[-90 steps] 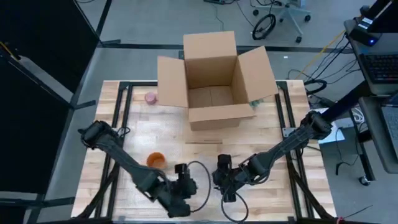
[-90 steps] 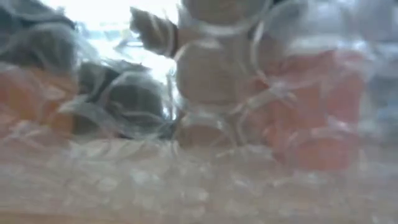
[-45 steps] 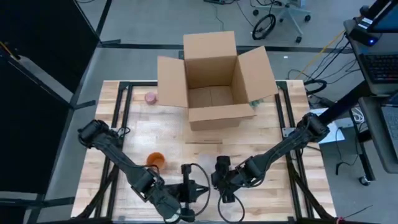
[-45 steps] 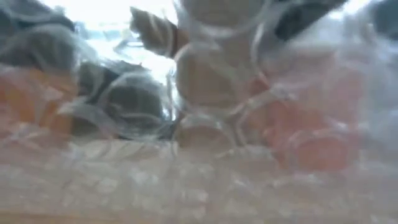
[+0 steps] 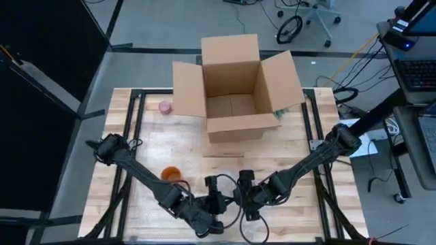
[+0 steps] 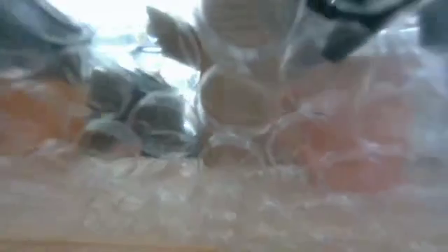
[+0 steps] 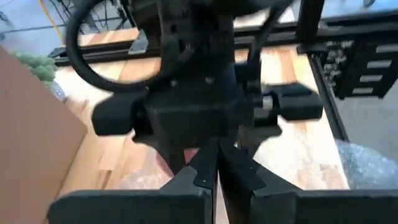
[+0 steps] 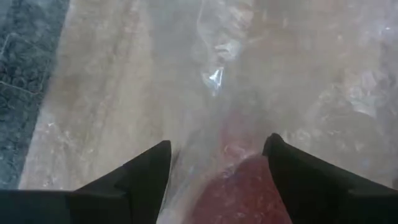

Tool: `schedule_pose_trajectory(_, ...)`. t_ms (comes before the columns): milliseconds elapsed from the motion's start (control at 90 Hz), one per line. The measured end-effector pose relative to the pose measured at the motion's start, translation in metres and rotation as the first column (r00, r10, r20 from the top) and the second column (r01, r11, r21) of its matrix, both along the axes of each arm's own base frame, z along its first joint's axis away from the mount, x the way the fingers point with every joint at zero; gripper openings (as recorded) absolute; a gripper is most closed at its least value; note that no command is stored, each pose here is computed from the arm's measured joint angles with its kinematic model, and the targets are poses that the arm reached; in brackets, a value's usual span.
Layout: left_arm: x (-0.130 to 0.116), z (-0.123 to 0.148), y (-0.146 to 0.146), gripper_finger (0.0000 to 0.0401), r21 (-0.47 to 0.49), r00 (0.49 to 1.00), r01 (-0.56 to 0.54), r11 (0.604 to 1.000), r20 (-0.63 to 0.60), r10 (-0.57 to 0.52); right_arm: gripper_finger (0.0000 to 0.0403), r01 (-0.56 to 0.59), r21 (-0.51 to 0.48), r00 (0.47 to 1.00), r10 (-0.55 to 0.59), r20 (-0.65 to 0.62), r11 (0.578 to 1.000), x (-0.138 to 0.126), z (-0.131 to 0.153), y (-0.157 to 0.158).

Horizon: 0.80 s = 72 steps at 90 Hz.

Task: Wrap mug
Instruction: Wrap the pink cup with the bubble wrap

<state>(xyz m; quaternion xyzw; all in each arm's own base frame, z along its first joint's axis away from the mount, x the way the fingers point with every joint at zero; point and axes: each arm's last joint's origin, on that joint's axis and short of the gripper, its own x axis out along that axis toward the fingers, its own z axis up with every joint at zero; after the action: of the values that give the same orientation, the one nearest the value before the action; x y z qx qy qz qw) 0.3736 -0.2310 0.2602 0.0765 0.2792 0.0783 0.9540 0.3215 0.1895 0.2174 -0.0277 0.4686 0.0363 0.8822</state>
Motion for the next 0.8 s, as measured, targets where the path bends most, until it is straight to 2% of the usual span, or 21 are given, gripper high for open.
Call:
schedule_pose_trajectory(133,-0.005,-0.017,-0.002,0.0000,0.041,0.996,0.005,0.999,-0.087,-0.002,0.0251,0.018,0.026,1.000,-0.019,0.010,0.999,0.002,0.004,0.000)
schedule_pose_trajectory(278,-0.010,-0.009,-0.002,0.0000,0.034,0.996,-0.013,0.999,-0.084,0.016,0.0251,-0.005,0.033,0.999,0.003,0.036,0.999,0.003,0.005,0.002)
schedule_pose_trajectory(400,0.002,-0.035,0.006,0.0000,0.056,0.986,-0.021,0.998,-0.165,0.030,0.0251,-0.015,0.046,0.999,0.013,0.043,0.999,0.004,0.005,0.003)
schedule_pose_trajectory(578,0.011,-0.055,0.006,0.0000,-0.020,0.972,0.011,1.000,-0.236,-0.015,0.0251,-0.023,0.063,0.998,0.019,0.057,0.998,0.006,0.006,0.004)
schedule_pose_trajectory(711,0.013,-0.081,0.005,0.0000,-0.014,0.948,0.017,1.000,-0.317,-0.021,0.0251,-0.026,0.065,0.998,0.022,0.053,0.998,0.005,0.007,0.004)
schedule_pose_trajectory(800,0.012,-0.082,0.002,0.0000,-0.022,0.948,0.012,1.000,-0.319,-0.019,0.0251,-0.027,0.065,0.999,0.024,0.047,0.998,0.004,0.015,0.003)
